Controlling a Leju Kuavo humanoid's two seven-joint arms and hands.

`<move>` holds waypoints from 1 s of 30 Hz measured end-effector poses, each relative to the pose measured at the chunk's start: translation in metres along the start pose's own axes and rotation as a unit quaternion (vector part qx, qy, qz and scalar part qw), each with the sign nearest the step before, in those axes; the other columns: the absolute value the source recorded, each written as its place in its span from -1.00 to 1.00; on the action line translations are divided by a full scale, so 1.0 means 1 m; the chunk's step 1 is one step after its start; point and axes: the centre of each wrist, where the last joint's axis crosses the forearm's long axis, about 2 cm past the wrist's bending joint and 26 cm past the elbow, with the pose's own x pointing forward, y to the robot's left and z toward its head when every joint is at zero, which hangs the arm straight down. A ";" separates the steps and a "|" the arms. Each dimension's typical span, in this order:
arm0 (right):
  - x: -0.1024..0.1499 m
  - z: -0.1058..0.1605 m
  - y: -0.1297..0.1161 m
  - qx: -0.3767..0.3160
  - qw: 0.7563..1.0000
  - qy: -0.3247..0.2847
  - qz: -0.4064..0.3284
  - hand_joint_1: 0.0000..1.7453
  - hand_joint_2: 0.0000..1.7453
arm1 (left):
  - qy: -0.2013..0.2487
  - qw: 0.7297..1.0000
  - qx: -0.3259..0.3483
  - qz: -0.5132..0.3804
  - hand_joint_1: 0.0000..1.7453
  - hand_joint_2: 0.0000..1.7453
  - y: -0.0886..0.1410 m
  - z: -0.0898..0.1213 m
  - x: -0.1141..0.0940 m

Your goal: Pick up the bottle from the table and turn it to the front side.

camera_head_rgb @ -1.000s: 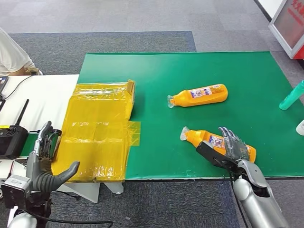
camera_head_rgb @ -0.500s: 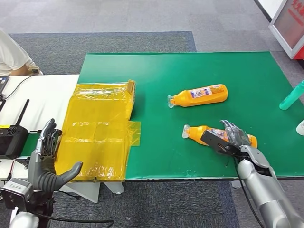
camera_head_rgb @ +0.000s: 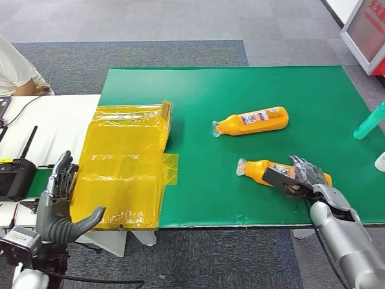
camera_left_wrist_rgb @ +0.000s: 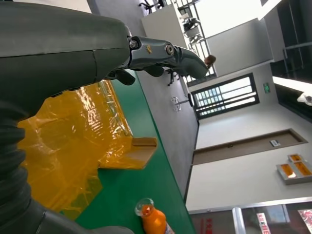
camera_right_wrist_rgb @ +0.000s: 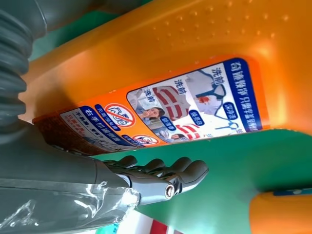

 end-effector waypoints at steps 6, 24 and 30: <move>-0.006 -0.002 -0.008 0.014 0.999 0.015 0.031 -1.00 1.00 | -0.006 1.000 0.001 0.006 -1.00 1.00 0.000 0.000 0.000; 0.001 -0.010 -0.016 0.029 0.999 -0.041 0.016 1.00 1.00 | -0.017 0.999 0.003 0.030 -1.00 1.00 0.002 -0.005 0.001; 0.022 -0.013 -0.014 0.037 0.984 -0.150 -0.090 1.00 1.00 | -0.011 0.997 0.006 0.072 -1.00 1.00 0.009 -0.021 -0.009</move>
